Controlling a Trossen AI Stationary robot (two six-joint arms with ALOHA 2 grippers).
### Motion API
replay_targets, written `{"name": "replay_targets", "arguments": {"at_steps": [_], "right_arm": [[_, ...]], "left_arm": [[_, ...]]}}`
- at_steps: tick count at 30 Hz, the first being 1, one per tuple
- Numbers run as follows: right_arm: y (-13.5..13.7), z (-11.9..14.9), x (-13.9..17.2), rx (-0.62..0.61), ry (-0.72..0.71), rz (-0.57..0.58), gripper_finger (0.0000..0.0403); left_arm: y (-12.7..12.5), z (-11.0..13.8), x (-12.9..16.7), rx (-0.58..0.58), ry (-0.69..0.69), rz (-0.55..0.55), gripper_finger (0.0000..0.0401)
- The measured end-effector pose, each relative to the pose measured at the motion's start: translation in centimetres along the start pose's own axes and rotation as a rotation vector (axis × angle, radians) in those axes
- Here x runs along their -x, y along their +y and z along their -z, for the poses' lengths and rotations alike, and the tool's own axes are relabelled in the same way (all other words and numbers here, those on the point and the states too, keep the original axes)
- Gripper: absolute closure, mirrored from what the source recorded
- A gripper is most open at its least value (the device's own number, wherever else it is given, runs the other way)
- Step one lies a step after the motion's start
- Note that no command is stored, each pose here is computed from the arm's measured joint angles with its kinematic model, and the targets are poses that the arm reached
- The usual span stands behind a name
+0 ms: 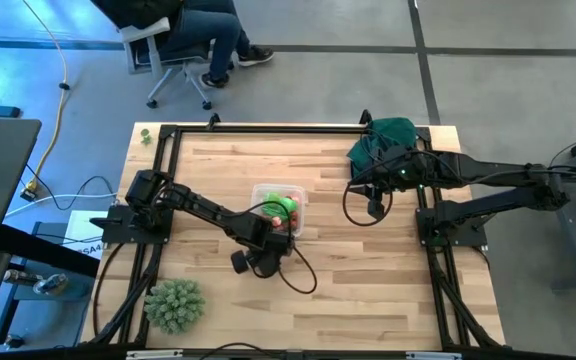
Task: Pick and placing Produce into tupperware
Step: Put the blackberry into the transparent container
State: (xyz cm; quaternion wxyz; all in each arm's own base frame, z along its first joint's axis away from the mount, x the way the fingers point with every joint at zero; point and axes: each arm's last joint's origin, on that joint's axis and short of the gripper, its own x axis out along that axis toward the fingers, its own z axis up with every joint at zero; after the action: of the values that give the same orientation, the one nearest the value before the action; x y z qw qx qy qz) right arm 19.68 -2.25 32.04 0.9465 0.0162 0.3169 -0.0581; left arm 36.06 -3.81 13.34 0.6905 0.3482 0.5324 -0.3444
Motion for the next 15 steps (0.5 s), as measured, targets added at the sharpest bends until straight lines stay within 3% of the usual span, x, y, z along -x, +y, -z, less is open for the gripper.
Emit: {"name": "replay_targets", "arguments": {"at_steps": [8, 15], "right_arm": [[0.0, 0.0, 0.0, 0.0, 0.0, 0.0, 0.0334], [0.0, 0.0, 0.0, 0.0, 0.0, 0.0, 0.0334]], "left_arm": [[-0.11, 0.03, -0.01, -0.098, -0.006, 0.016, 0.0263], [-0.34, 0.1, -0.03, -0.115, -0.031, 0.06, 0.0277]]}}
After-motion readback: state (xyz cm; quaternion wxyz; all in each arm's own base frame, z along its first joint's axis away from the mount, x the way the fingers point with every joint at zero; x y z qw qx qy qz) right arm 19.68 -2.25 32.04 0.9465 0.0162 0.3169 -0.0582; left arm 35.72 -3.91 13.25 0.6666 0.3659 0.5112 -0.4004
